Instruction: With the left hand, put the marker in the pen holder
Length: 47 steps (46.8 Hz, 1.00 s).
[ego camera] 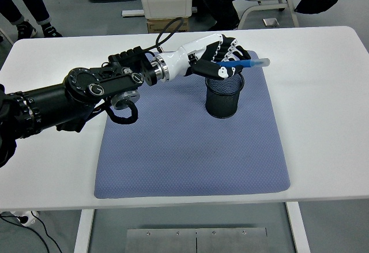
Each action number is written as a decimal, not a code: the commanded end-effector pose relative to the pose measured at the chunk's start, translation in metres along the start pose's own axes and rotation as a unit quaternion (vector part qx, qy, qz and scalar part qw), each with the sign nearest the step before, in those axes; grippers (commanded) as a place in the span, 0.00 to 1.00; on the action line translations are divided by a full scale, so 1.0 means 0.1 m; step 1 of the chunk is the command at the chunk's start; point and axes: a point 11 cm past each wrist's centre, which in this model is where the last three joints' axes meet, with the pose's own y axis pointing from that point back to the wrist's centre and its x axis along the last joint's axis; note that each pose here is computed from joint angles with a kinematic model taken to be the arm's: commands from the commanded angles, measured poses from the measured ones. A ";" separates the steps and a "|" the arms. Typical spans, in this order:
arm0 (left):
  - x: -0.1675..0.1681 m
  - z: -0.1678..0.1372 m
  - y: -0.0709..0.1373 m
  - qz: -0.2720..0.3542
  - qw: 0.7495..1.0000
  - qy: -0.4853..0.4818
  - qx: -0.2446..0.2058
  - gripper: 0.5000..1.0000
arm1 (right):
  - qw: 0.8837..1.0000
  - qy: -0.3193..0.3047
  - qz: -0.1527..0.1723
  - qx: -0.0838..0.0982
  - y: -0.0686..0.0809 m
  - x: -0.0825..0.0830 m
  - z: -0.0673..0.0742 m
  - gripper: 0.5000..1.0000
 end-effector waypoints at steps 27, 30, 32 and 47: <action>-0.06 -0.10 0.01 0.052 0.994 0.090 -0.018 0.87 | 1.000 0.000 0.000 0.000 0.00 0.00 0.00 1.00; -0.08 -0.09 0.01 0.051 0.994 0.094 -0.021 0.99 | 1.000 0.000 0.000 0.000 0.00 0.00 0.00 1.00; -0.09 -0.07 0.00 0.050 0.994 0.097 -0.023 1.00 | 1.000 0.000 0.000 0.000 0.00 0.00 0.00 1.00; 0.33 0.17 0.12 0.115 0.981 0.141 -0.072 1.00 | 1.000 0.000 0.000 0.000 0.00 0.00 0.00 1.00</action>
